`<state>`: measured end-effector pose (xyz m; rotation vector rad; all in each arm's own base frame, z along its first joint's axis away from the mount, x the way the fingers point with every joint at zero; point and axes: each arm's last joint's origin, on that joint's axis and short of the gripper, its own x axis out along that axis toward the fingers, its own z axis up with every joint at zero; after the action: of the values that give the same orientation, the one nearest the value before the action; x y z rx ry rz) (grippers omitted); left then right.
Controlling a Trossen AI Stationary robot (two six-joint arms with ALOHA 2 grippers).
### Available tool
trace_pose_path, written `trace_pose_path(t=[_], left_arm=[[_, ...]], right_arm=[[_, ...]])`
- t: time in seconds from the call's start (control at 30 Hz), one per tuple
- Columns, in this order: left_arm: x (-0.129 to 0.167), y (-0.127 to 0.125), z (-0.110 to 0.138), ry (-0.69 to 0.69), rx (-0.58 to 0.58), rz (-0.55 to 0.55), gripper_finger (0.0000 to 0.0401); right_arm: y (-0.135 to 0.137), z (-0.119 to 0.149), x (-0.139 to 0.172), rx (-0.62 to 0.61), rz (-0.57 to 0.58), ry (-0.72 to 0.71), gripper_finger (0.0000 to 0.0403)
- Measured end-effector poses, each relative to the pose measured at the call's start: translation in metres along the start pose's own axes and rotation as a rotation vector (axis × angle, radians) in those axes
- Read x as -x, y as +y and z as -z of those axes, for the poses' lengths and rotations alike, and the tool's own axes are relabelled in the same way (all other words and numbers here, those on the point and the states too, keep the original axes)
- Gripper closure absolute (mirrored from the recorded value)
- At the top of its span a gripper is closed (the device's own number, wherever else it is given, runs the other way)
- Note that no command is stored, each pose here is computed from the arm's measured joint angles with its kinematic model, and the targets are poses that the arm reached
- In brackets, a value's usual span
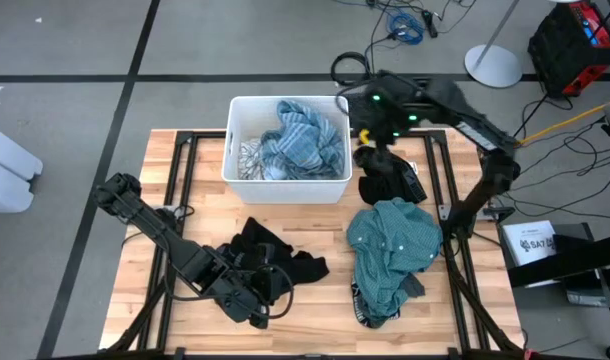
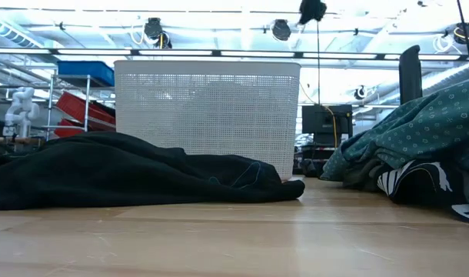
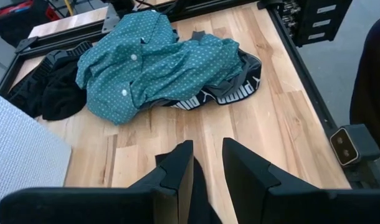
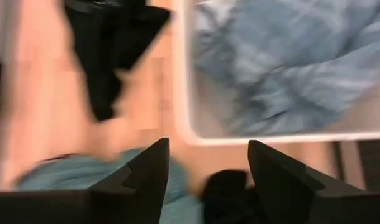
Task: Sort clothes
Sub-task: Put the green shirt into the white bin
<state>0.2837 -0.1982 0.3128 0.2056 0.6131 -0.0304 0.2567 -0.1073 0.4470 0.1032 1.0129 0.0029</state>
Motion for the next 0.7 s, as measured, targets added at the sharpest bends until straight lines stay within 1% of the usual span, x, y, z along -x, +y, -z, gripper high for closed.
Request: trace_pose_path(t=[0.13,0.2,0.27,0.47,0.7], left_arm=[[-0.002,0.003,0.000,0.005,0.004,-0.008,0.0305],[-0.002,0.004,0.000,0.006,0.006,-0.010,0.0305],[-0.002,0.004,0.000,0.006,0.007,-0.011,0.0305],[-0.002,0.003,0.000,0.006,0.012,-0.008,0.0305],[-0.004,0.003,0.000,0.009,0.012,-0.008,0.0305]], right_arm=[[0.016,0.014,0.020,-0.068,-0.122,-0.048,0.0199],[0.026,0.024,0.026,-0.070,-0.159,-0.052,0.0199],[0.035,0.036,0.026,-0.076,-0.180,-0.024,0.0199],[0.056,0.076,-0.003,-0.141,-0.225,0.025,0.0199],[0.071,0.123,-0.060,-0.190,-0.271,0.100,0.0199]])
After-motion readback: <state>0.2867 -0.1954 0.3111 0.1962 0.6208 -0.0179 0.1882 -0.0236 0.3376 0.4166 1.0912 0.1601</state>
